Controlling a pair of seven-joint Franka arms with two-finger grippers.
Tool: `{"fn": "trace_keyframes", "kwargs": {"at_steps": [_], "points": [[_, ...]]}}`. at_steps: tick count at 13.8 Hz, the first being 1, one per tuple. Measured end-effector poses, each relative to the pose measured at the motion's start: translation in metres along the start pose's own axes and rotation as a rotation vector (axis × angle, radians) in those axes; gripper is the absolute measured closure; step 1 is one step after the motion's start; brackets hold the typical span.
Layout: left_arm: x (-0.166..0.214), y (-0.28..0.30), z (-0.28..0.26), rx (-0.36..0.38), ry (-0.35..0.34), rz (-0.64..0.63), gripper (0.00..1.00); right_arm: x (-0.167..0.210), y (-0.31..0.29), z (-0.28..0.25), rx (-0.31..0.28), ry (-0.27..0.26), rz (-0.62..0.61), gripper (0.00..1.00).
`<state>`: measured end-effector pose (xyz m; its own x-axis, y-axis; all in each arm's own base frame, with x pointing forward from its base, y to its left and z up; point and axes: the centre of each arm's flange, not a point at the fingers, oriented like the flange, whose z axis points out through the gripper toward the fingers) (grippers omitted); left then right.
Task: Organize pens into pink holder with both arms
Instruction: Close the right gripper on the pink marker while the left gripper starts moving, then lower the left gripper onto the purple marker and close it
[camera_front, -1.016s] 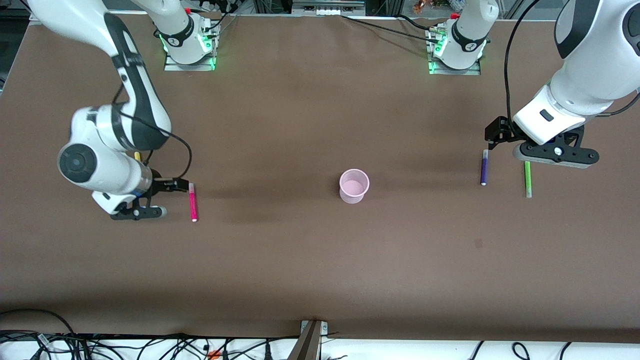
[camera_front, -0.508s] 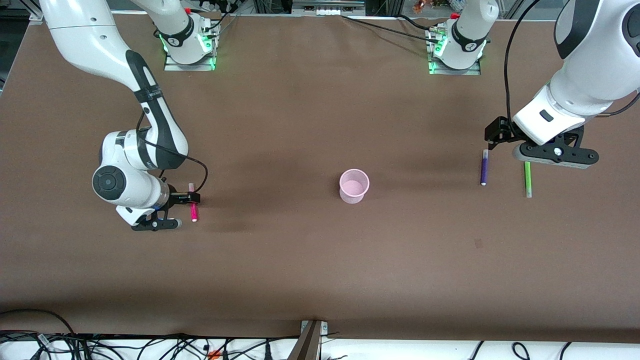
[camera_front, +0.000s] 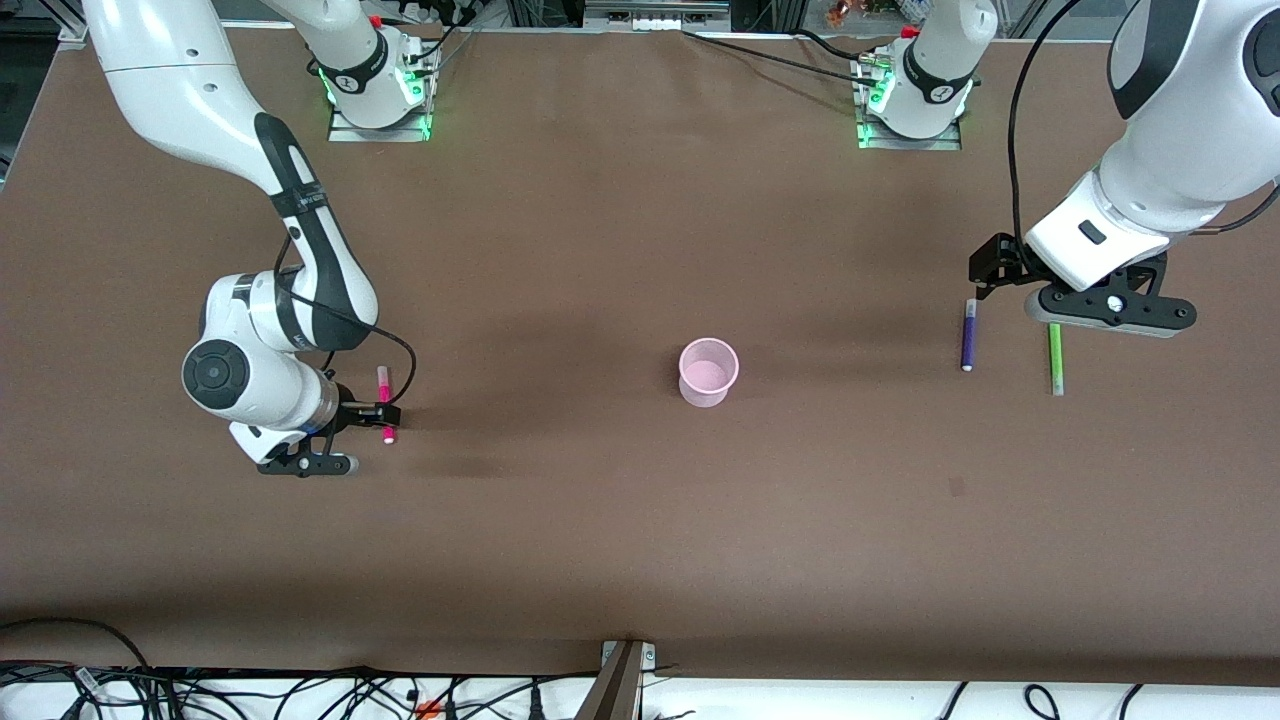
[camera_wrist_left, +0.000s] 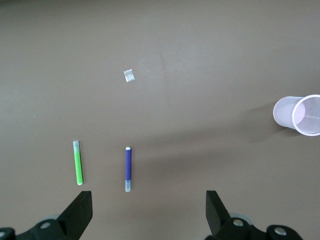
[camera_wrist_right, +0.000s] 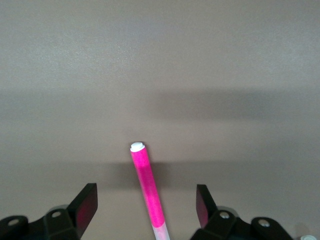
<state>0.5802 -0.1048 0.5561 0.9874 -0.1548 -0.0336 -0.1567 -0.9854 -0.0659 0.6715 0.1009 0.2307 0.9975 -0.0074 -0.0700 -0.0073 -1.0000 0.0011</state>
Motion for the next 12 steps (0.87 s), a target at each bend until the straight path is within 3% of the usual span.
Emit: {"fn": "trace_keyframes", "kwargs": {"at_steps": [4,6,8,10,12], "points": [[0.001,-0.001,0.005,0.000,-0.013,-0.002,0.00,-0.002,-0.004,0.017,-0.002,-0.019,-0.043,0.11],[0.003,-0.008,0.020,-0.001,-0.056,-0.011,0.00,-0.001,-0.005,0.030,-0.003,-0.019,-0.100,0.15],[0.008,-0.008,0.063,-0.003,-0.178,-0.008,0.00,-0.001,-0.005,0.038,-0.003,-0.021,-0.119,0.22],[0.018,-0.009,0.120,0.001,-0.299,-0.001,0.00,-0.001,-0.005,0.042,-0.004,-0.024,-0.121,0.44],[0.024,-0.024,0.161,0.002,-0.367,-0.021,0.00,-0.001,-0.005,0.043,-0.004,-0.024,-0.124,0.48]]}}
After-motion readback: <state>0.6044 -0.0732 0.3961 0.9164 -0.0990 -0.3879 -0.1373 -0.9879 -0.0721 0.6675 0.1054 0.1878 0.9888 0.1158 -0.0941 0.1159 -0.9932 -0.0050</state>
